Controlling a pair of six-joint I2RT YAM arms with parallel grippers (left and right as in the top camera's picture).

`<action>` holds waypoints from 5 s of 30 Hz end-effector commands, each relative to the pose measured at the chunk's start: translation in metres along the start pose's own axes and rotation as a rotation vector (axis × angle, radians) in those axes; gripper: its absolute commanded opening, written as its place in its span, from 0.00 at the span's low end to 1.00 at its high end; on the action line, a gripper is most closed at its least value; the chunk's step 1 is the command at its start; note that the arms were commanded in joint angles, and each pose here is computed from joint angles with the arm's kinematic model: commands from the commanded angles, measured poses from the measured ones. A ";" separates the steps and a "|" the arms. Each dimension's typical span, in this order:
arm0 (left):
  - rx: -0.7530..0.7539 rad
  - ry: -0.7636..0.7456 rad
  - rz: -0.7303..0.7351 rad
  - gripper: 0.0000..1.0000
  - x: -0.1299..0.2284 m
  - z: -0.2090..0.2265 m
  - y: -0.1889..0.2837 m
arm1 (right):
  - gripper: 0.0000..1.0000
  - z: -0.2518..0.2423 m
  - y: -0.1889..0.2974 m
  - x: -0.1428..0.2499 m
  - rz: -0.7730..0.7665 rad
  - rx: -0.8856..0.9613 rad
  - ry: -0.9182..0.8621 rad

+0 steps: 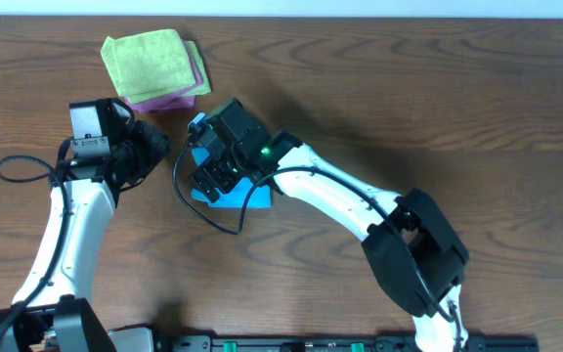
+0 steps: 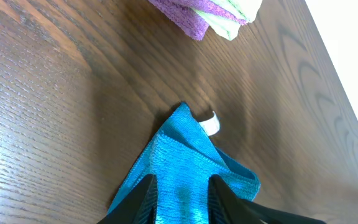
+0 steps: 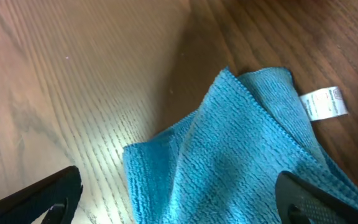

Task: Fold the cloth

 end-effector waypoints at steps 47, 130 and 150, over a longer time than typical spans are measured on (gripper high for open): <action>0.121 0.508 0.451 0.97 0.140 0.049 -0.035 | 0.99 -0.002 0.438 0.137 -0.501 0.496 -0.550; 0.268 0.011 -0.402 0.06 -0.096 -0.143 -0.018 | 0.99 0.005 0.457 0.172 -0.525 0.561 -0.576; 0.168 -0.066 -0.489 0.05 -0.161 -0.121 -0.053 | 0.99 -0.007 0.448 0.168 -0.537 0.604 -0.590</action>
Point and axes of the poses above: each gripper's point midway between its finger pads, its own y axis back along the fingers, its own z axis along the line the jaws close on, x = y × z, the point moved 4 cm from there along y, back along the fingers, and after that the axes turned 3 degrees about -y, right-handed, at the moved point
